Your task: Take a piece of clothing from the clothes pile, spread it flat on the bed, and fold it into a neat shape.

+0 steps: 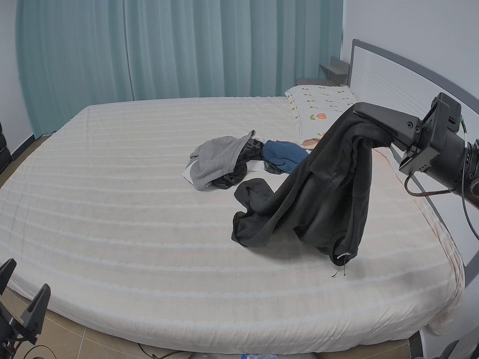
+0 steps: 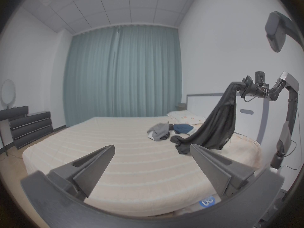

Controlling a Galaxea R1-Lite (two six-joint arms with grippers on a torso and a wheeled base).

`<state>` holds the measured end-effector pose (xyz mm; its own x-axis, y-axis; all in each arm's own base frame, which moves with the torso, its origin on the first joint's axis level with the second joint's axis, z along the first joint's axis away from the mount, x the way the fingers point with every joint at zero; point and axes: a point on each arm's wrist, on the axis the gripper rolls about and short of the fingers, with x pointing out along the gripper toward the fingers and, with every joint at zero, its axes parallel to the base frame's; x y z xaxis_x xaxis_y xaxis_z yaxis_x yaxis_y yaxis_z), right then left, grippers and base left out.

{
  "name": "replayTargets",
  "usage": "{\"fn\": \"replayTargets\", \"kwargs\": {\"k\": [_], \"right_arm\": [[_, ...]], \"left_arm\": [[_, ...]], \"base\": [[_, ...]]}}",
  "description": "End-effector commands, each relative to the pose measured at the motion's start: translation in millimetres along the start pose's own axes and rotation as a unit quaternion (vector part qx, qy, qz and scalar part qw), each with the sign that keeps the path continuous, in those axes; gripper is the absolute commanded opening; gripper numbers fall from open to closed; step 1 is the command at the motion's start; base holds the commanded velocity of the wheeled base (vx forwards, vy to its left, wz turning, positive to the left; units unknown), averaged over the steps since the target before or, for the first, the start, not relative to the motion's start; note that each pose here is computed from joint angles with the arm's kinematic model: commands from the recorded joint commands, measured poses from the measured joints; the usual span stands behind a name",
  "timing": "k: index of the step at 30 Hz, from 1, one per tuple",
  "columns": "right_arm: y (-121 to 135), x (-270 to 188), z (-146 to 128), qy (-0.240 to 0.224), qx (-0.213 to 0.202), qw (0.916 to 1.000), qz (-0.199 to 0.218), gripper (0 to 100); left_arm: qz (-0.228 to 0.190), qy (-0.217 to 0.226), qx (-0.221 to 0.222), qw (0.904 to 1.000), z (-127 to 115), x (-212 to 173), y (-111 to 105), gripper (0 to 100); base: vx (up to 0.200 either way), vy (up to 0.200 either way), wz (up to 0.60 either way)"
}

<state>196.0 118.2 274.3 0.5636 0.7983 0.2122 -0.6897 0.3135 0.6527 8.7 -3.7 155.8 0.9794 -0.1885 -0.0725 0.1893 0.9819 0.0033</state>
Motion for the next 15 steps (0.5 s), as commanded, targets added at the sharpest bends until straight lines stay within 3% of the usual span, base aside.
{"fn": "replayTargets", "kwargs": {"k": [1,7,10,15], "right_arm": [[-14,7,4,-0.003,0.004,0.9993,-0.038,0],[-24,27,12,-0.019,0.002,0.9928,-0.118,0],[-24,38,14,-0.041,-0.028,0.9886,-0.142,0],[-6,51,16,-0.058,-0.028,0.9846,-0.163,0]], "left_arm": [[-0.12,0.174,-0.001,0.9775,7,90,-4,100],[-0.163,0.222,0.014,0.9614,-12,160,-27,100],[-0.16,0.228,0.024,0.9601,-34,198,-46,100],[-0.159,0.227,-0.005,0.9608,-70,238,-97,100]], "base": [[0.0,0.0,0.0],[0.0,0.0,0.0],[0.0,0.0,0.0],[0.0,0.0,0.0]]}}
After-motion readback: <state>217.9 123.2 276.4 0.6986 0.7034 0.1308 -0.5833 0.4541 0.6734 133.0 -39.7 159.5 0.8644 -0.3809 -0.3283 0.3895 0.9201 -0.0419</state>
